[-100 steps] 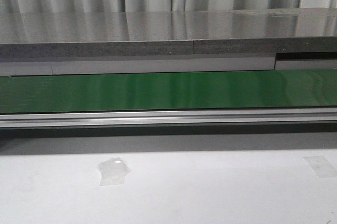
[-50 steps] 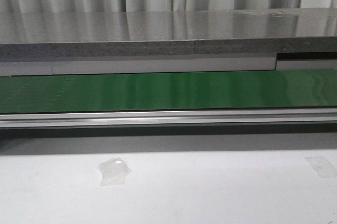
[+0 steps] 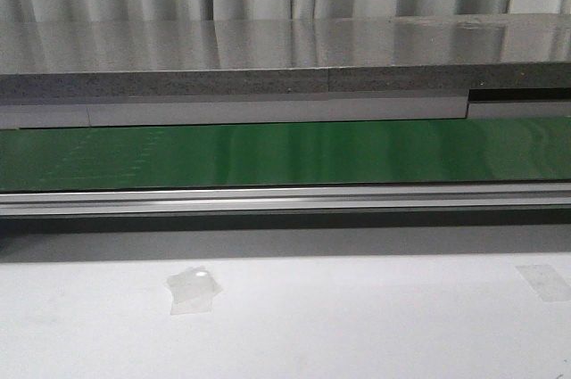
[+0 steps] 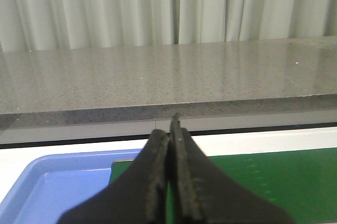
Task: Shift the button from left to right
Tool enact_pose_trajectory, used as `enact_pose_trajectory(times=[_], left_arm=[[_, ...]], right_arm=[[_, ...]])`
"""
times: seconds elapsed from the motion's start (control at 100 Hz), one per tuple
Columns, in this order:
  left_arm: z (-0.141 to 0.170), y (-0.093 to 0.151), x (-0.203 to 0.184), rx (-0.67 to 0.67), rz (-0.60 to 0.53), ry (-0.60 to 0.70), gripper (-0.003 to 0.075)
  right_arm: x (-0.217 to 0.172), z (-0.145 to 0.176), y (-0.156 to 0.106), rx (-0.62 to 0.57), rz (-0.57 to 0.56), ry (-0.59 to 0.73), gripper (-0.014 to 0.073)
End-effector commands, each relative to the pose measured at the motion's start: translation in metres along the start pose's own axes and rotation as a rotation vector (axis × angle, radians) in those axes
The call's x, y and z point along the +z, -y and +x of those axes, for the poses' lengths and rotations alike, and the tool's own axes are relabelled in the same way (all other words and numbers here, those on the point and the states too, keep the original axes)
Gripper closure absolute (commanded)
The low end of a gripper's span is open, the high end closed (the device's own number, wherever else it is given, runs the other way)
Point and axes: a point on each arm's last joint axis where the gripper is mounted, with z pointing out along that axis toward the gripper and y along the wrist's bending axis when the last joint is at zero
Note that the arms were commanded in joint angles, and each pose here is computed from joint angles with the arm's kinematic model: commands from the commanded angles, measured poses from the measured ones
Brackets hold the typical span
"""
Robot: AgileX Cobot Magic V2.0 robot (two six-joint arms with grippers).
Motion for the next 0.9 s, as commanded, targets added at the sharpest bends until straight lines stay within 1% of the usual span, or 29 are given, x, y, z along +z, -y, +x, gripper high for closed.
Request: enact_pose_trajectory(times=[0.0, 0.69, 0.76, 0.89], left_arm=[[-0.012, -0.002, -0.001, -0.024, -0.026, 0.060, 0.0740], [-0.012, -0.002, -0.001, -0.024, -0.026, 0.060, 0.0740], [-0.012, -0.002, -0.001, -0.024, -0.026, 0.060, 0.0740], [-0.012, -0.002, -0.001, -0.024, -0.026, 0.060, 0.0740]], right_arm=[[-0.002, -0.014, 0.003, 0.001, 0.033, 0.093, 0.0696], [-0.002, -0.014, 0.004, 0.003, 0.045, 0.104, 0.0696], [-0.002, -0.011, 0.006, 0.020, 0.070, 0.122, 0.0696], [-0.004, 0.002, 0.009, 0.098, 0.112, 0.188, 0.0696]])
